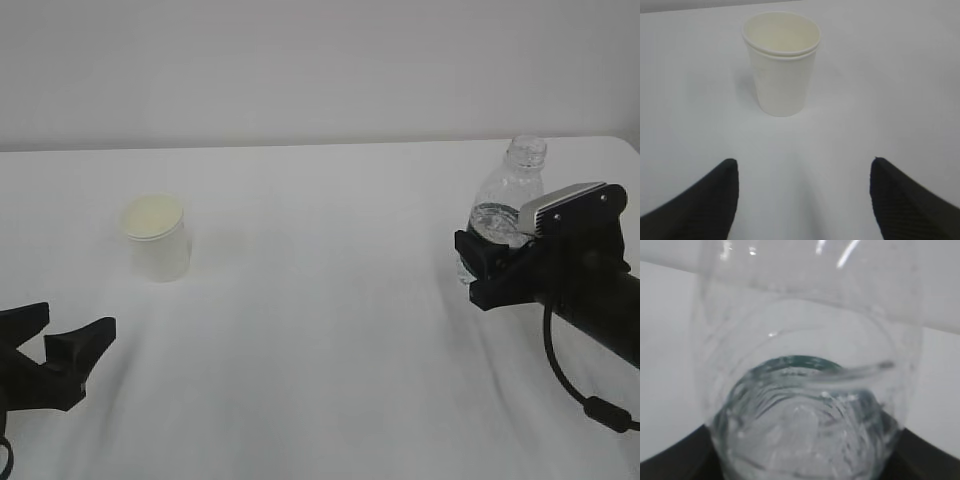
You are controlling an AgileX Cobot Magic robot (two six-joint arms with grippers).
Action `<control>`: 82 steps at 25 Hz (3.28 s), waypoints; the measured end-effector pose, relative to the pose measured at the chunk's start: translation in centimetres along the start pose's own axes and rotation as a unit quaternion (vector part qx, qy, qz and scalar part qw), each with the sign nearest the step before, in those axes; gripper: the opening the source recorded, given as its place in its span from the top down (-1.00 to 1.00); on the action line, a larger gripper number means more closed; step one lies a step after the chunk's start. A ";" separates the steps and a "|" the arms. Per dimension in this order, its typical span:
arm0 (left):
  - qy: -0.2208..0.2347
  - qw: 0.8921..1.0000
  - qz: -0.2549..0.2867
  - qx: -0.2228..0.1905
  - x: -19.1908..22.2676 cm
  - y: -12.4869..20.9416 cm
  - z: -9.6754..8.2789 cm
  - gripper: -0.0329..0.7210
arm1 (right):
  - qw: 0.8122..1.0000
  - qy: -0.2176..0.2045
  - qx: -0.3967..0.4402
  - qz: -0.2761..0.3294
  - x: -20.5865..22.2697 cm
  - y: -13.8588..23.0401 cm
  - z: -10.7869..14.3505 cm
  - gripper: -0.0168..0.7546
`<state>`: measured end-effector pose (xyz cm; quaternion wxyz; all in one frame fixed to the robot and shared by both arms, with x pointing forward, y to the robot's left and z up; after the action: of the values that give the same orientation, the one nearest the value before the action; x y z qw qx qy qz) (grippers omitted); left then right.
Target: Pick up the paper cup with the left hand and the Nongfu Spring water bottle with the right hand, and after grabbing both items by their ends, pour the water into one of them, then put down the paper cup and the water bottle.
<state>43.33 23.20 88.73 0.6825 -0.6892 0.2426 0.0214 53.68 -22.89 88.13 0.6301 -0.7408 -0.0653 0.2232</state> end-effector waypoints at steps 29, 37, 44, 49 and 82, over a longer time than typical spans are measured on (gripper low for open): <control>0.014 0.998 -0.049 0.027 3.8 -3.1 2.6 -0.65 | 0.999 -0.032 -0.018 0.001 -0.5 -0.4 0.7 -0.26; 0.033 0.999 0.014 0.013 6.3 0.5 2.7 -0.65 | 0.999 -0.036 -0.013 0.020 -1.3 0.5 1.1 -0.26; 0.040 0.999 0.002 0.019 8.1 0.1 2.8 -0.65 | 0.999 -0.037 -0.013 0.023 -1.4 0.6 1.1 -0.26; 0.040 0.999 -0.018 0.022 8.9 -0.8 3.0 -0.65 | 0.999 -0.037 -0.012 0.023 -1.5 0.6 1.1 -0.26; 0.047 0.998 -0.026 0.027 11.8 -0.5 3.3 -0.65 | 0.999 -0.041 -0.012 0.029 -1.8 0.9 1.3 -0.26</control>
<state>54.93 22.71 84.68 0.6888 -0.6768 0.2573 -0.0354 51.40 -22.56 87.56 0.6112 -0.7402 -0.0720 0.2710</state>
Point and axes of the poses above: a point on each arm's last joint axis where the gripper is mounted, x pointing out along that axis toward the gripper, z along the wrist's bending axis when the last joint is at zero, y = z × x, the point moved 1 cm from there along x, pointing out along that axis toward the gripper, and after that the axes turned 1 degree about x, right-handed, at the moved point
